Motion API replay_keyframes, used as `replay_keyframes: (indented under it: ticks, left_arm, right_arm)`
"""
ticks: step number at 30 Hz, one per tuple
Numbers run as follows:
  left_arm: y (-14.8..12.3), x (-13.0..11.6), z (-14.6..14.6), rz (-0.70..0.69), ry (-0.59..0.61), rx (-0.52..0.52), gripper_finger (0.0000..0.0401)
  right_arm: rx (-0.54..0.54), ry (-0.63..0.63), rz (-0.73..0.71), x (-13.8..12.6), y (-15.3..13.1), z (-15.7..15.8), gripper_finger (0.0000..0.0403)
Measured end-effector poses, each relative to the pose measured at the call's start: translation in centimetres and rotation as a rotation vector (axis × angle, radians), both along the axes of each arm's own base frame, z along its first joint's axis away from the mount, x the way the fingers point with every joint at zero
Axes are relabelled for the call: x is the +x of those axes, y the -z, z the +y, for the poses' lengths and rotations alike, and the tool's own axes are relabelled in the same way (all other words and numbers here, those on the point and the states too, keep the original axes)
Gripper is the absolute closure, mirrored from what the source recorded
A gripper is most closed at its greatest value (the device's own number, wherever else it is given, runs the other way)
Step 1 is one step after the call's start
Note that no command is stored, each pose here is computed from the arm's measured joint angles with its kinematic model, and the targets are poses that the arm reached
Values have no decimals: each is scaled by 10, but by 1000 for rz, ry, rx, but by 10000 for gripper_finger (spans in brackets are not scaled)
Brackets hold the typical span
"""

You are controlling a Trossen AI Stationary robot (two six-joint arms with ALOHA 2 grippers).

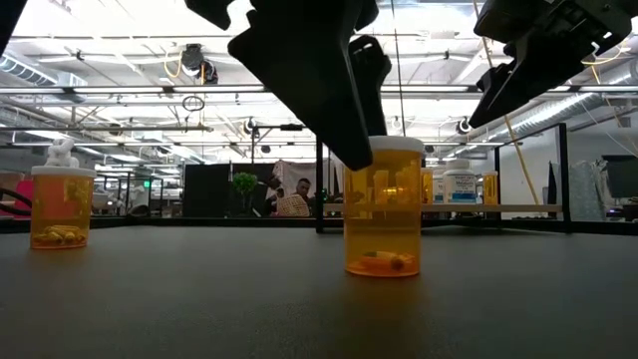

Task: Pick and place medicine bottles onto shelf by color
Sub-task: Put the large orange pill bottle on the shelf

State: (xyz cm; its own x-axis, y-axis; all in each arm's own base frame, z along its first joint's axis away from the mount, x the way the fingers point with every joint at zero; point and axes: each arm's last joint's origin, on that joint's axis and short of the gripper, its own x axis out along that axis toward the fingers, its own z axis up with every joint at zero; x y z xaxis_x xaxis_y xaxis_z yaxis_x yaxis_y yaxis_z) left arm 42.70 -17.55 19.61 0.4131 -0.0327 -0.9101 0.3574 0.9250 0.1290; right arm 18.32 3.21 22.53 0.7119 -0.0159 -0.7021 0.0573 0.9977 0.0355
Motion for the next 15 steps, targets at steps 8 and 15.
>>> replay_keyframes:
  ticks: [8,15]
  left_arm:
    - [0,0,-2,7,33,-27,125]
    - [12,7,-4,-7,37,-46,130]
  right_arm:
    - [0,0,0,0,0,0,179]
    - [2,3,1,0,0,0,179]
